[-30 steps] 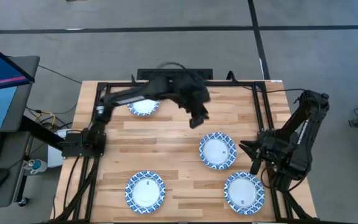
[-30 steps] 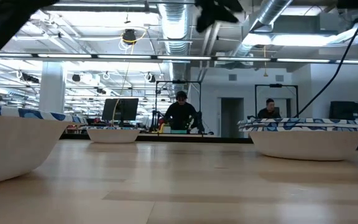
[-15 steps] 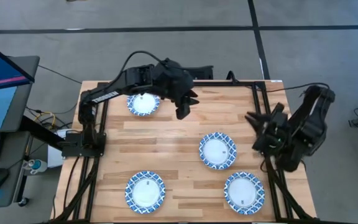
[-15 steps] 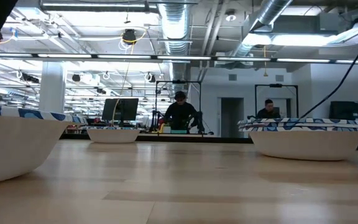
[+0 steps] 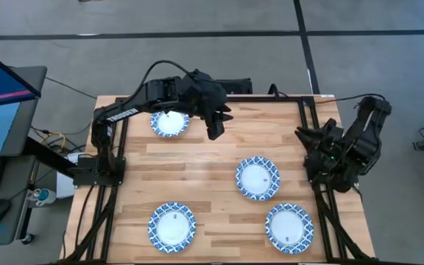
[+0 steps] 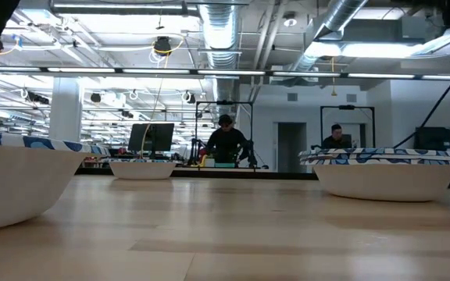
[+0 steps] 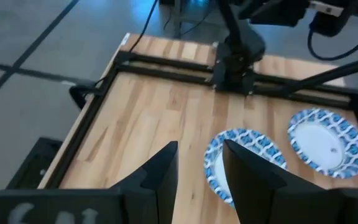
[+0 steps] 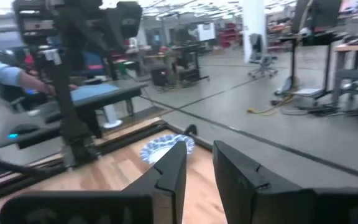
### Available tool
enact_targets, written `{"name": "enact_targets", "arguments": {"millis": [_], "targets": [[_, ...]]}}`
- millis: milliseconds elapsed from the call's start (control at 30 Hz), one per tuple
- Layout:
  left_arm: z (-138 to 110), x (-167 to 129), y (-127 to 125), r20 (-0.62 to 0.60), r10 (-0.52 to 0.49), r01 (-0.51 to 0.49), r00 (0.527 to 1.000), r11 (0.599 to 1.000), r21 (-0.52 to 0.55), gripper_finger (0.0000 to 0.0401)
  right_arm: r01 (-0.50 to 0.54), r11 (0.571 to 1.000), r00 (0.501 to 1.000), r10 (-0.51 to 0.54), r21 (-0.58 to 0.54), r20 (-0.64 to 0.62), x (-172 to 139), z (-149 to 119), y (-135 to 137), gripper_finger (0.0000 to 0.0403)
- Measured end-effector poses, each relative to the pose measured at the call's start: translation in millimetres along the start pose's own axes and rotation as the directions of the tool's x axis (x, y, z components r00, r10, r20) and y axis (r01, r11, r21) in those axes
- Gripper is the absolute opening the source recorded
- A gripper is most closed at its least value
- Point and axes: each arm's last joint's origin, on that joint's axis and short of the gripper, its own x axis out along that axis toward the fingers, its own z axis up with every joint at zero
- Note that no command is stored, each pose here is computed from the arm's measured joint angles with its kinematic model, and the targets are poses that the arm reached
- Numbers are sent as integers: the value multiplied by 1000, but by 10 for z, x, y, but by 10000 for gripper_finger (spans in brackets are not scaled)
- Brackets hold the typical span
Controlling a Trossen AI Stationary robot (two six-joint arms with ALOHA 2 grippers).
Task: Nest bowls inside each other
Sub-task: Stack the white bowl on top of the other white bowl
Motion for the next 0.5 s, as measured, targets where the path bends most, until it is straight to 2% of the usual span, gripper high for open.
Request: {"name": "enact_targets", "arguments": {"millis": [233,500], "targets": [[-75,-30,127,-77,158,-158,984,987,9,119,-40,999,999,39,1,17,-20,-233,-53,103],[-76,-39,382,-87,246,-251,965,966,-58,119,5,1000,999,-5,-2,43,12,-231,-163,103]]}}
